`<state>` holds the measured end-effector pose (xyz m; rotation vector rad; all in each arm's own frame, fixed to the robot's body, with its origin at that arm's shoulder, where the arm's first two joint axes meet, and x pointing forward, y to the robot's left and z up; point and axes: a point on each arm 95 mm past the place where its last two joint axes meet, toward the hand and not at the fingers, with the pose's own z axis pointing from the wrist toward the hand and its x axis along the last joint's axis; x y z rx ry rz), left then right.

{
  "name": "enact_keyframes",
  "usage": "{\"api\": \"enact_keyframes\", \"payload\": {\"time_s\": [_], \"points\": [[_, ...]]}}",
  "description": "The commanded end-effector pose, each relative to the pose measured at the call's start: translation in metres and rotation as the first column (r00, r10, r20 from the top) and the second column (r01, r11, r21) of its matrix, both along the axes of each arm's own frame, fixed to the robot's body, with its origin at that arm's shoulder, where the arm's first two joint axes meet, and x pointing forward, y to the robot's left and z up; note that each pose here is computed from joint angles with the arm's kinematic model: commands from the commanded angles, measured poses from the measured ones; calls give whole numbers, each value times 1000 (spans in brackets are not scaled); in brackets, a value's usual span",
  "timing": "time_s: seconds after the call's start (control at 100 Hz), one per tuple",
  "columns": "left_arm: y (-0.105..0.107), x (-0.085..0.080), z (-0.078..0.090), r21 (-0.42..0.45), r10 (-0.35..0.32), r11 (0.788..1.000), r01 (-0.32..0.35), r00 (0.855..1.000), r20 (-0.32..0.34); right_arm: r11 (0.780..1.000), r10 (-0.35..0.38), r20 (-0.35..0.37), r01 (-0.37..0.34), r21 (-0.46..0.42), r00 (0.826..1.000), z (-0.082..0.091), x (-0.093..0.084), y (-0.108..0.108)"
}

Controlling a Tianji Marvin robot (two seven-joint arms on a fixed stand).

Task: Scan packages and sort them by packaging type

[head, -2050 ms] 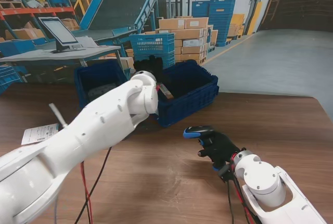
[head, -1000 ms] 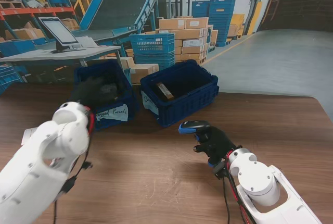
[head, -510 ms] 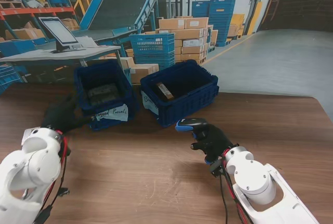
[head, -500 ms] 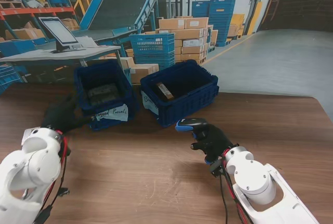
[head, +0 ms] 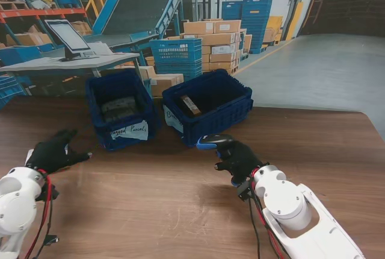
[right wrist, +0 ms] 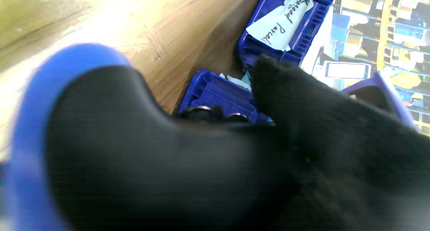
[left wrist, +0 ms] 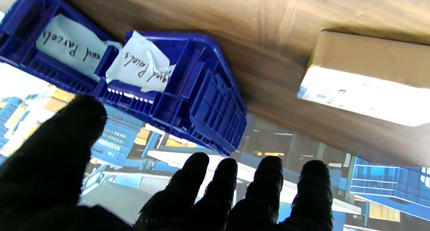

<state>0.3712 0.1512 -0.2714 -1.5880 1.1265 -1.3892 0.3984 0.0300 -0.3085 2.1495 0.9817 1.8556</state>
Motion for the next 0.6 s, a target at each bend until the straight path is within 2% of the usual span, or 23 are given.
{"api": "enact_keyframes", "payload": {"time_s": [0.0,0.31,0.59], "points": [[10,-3,-9,30,-12,999,13,998,-57,1000,21,6,-21,16,1000,4,1,9],[43,4,-18,99,-65,992,79,988,-137,999,40,13,-40,7,999,6,5,16],[56,21,-21,175,-89,976,132,967,-237,999,54,14,-54,10,998,6,6,18]]}}
